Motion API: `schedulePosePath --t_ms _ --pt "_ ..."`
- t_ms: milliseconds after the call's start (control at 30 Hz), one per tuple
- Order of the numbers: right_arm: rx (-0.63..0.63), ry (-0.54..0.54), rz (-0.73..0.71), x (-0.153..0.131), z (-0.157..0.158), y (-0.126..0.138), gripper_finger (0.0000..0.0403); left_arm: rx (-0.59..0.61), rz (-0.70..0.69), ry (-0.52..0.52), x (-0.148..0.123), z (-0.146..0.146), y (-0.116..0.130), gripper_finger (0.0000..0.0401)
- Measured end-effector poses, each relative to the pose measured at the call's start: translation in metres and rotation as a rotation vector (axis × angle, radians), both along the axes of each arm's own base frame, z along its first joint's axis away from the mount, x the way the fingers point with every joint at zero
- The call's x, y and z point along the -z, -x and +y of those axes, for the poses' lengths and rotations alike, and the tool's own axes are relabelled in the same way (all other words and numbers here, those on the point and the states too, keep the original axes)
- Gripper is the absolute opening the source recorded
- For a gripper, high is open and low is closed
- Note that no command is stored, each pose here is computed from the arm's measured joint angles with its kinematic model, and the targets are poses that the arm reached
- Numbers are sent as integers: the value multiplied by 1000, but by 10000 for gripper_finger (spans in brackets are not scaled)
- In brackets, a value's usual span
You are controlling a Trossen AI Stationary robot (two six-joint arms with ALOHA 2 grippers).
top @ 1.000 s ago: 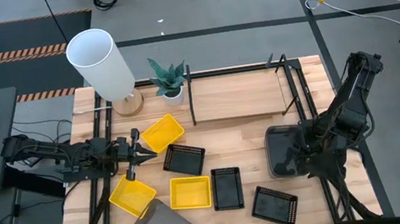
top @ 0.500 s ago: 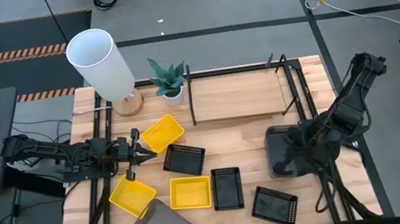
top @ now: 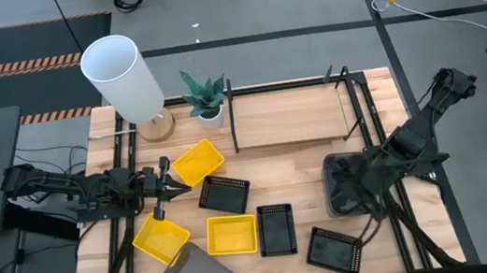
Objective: Stack baskets on shelf by color
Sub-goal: Stack the left black bin on top of the right black bin
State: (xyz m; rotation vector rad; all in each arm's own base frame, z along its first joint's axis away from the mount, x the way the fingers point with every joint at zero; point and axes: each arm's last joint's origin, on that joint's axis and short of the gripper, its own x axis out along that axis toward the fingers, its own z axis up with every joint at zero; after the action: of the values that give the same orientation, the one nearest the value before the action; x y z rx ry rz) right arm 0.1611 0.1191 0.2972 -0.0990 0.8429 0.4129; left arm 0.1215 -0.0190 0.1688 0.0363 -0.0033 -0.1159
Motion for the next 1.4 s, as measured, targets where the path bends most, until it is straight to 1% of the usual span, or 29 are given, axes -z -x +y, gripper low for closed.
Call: schedulePosePath --t_ms 100,200,267,367,467,533,733,933,1033,1067,1167,1200,1267,1333,1400 --pt "20 -14 -11 5 4 -14 251 0 0 0 0 0 0 34" --pt "12 -30 -13 10 7 -27 251 0 1 0 0 0 0 35" --pt "12 -60 -5 13 9 -35 251 0 0 0 0 0 0 33" --pt "43 -104 11 18 9 -46 251 0 0 0 0 0 0 28" --pt "75 -114 15 21 7 -55 250 0 1 0 0 0 0 26" --pt "93 -112 10 18 6 -61 250 0 0 0 0 0 0 26" --pt "163 -113 -80 -5 0 -75 250 0 0 0 0 0 0 35" --pt "261 -150 -142 -23 -9 -81 250 0 1 0 0 0 0 30" --pt "293 -171 -149 -25 -12 -84 250 0 1 0 0 0 0 26" --pt "305 -182 -152 -25 -13 -84 250 -10 0 -1 0 0 0 26" --pt "345 -220 -156 -27 -15 -86 250 -90 -7 0 -1 3 0 27" --pt "355 -232 -161 -27 -16 -87 250 -105 -24 13 -2 3 0 29" --pt "364 -254 -187 -30 -17 -90 250 -106 -75 100 -8 3 0 32" --pt "367 -274 -217 -33 -18 -91 250 -95 -137 235 -15 4 1 35" --pt "374 -303 -252 -39 -19 -92 250 -67 -205 391 -22 4 2 36"
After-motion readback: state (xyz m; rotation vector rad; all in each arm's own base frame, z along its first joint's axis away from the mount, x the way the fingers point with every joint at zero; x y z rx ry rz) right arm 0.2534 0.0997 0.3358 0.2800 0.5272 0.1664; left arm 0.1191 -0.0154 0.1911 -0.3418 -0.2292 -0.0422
